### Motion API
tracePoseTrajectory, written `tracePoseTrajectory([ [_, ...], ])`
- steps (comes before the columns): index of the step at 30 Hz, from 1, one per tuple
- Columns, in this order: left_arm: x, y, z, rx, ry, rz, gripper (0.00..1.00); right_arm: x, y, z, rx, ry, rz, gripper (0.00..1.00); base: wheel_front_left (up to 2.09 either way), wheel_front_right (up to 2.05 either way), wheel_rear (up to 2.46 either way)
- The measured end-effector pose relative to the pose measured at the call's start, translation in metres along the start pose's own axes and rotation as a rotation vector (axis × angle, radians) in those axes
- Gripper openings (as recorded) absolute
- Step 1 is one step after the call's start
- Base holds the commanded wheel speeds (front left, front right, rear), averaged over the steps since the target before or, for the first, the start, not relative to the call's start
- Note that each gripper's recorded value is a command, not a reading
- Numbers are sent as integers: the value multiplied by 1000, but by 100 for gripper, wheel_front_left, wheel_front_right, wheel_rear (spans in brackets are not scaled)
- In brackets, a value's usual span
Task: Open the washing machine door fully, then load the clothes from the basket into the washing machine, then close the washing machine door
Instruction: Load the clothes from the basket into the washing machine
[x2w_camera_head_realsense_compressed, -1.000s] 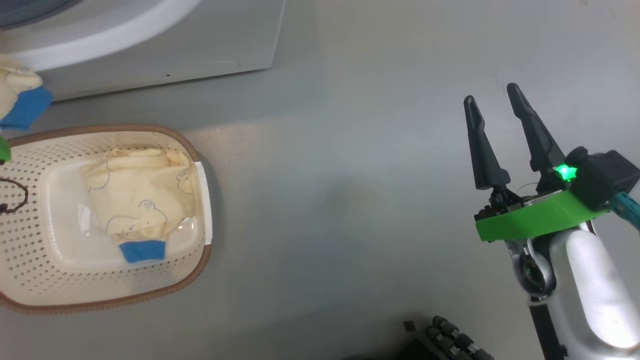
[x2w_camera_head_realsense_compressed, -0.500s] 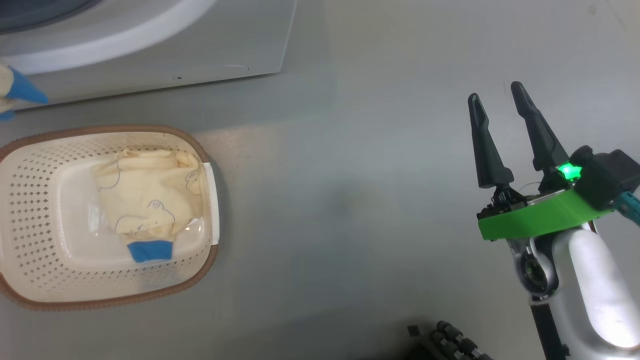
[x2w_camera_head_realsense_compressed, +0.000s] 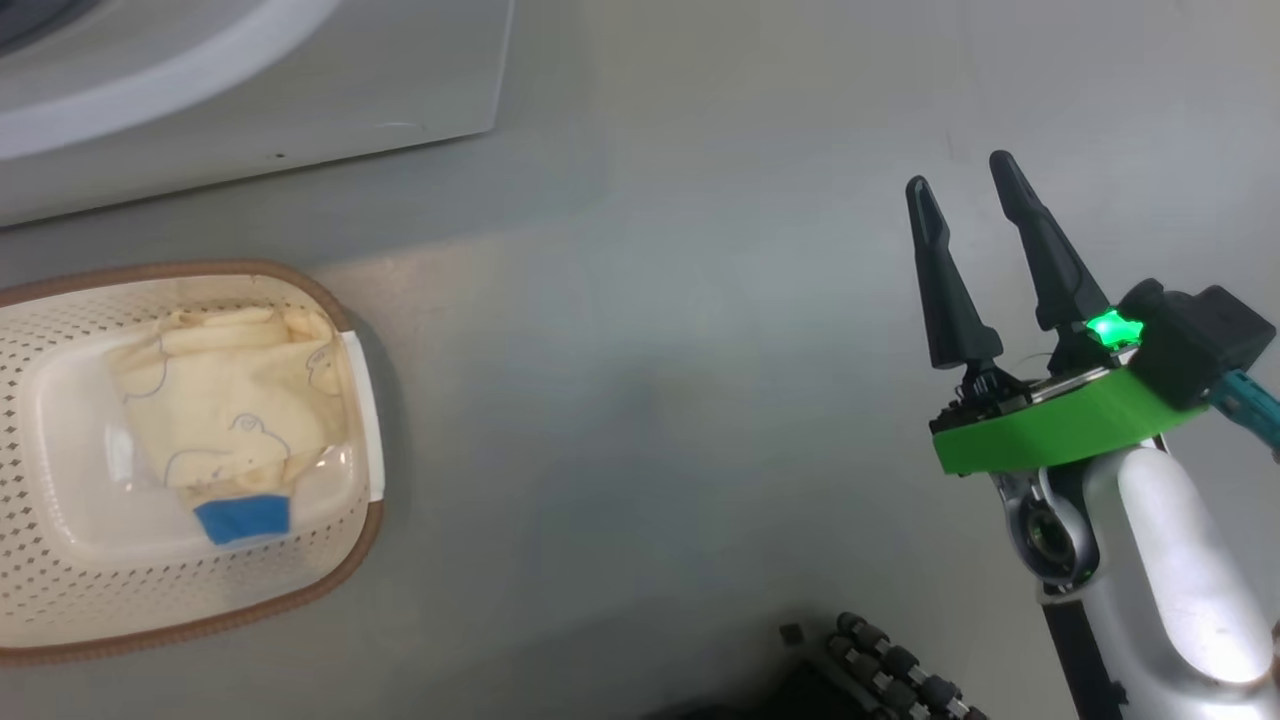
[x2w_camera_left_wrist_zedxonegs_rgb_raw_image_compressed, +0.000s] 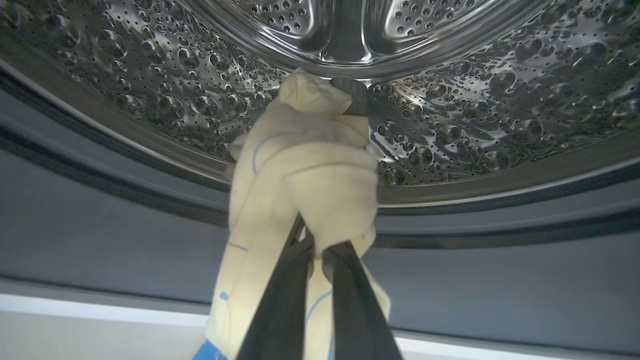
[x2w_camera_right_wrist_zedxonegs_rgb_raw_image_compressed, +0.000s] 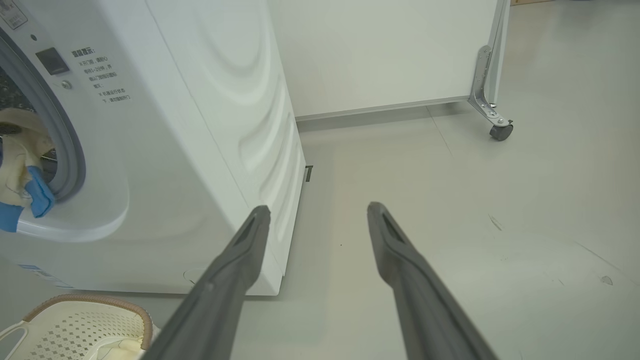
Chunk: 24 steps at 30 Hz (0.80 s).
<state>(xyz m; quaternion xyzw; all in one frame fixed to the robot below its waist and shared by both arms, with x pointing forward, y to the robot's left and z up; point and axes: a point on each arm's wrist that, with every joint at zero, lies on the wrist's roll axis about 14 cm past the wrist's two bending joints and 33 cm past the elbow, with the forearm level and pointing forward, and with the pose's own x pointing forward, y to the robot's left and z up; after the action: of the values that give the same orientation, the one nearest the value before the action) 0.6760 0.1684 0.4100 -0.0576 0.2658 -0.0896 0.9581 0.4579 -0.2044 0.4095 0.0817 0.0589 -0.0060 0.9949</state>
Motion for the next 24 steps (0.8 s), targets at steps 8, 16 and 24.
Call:
tracePoseTrajectory([
  [8,40,-6,5,21,-43,-15,0,-7,-16,-6,6,28,-46,100,0,0,0],
  [16,73,-4,52,118,-303,31,0,-12,-31,-16,0,65,-90,100,0,0,0],
  [24,80,-11,79,157,-517,48,0,-11,-38,-22,-12,82,-107,100,0,0,0],
])
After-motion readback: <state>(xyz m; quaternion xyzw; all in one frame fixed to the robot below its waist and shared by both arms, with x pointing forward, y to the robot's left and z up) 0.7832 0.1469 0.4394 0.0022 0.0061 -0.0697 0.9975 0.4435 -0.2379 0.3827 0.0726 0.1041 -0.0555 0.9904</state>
